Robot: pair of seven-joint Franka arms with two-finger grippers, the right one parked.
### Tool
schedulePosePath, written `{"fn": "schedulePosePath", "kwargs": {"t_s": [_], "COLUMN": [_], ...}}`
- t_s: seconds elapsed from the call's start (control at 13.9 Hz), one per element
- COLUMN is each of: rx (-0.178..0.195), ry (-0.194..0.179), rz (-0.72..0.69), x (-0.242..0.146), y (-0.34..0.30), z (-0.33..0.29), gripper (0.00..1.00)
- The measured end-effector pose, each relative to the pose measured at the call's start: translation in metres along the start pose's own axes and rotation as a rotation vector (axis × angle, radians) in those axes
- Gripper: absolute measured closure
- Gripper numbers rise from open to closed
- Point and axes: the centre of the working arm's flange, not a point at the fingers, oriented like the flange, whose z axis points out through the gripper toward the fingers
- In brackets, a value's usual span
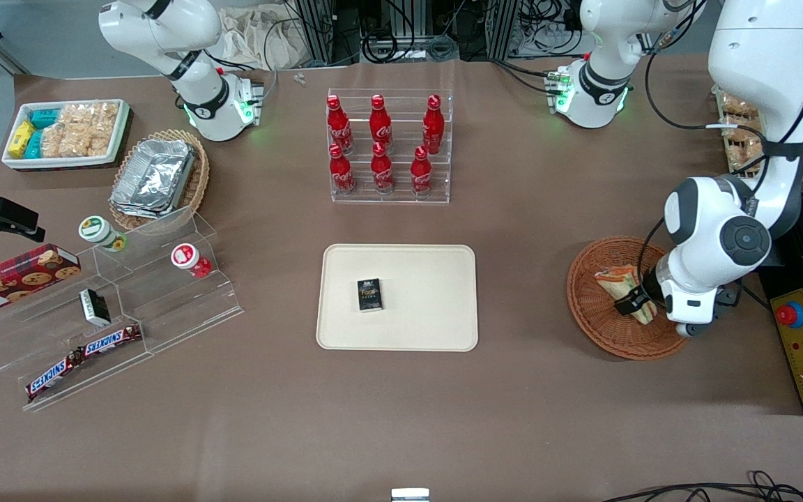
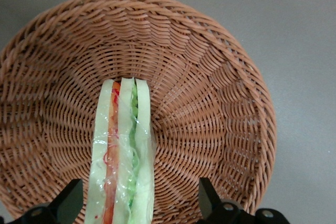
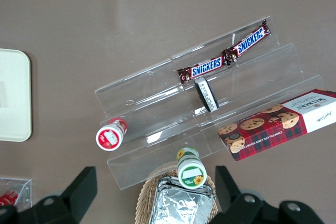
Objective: Place sandwich from basket to tray
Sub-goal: 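Lower the left gripper and close it on the wrapped sandwich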
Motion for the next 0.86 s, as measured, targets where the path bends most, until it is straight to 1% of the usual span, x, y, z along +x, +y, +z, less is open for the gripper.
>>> {"fn": "schedulePosePath", "kwargs": {"t_s": [0.07,0.22,0.29,0.36,0.43,0.5,0.65,0.72,0.86], "rx": [-0.001,-0.002,-0.001,-0.001,-0.001,-0.002,-0.001,0.0,0.003], "ry": [0.0,0.0,-0.001,-0.001,-0.001,0.0,0.0,-0.001,-0.005], "rz": [-0.002,-0.003,-0.004,-0.004,-0.004,-0.005,-0.006,-0.006,-0.003], "x": [-0.0011,-0.0024,-0.0027,-0.0027,-0.0027,-0.0026,-0.0024,-0.0028,-0.004], "y": [-0.0007,-0.0016,-0.0018,-0.0019,-0.0018,-0.0019,-0.0022,-0.0025,-0.0035], "z": [0.0032,0.0064,0.0069,0.007,0.007,0.0069,0.007,0.0076,0.0096], "gripper": [0.02,0.15,0.17,0.27,0.33,0.34,0.33,0.3,0.3]}}
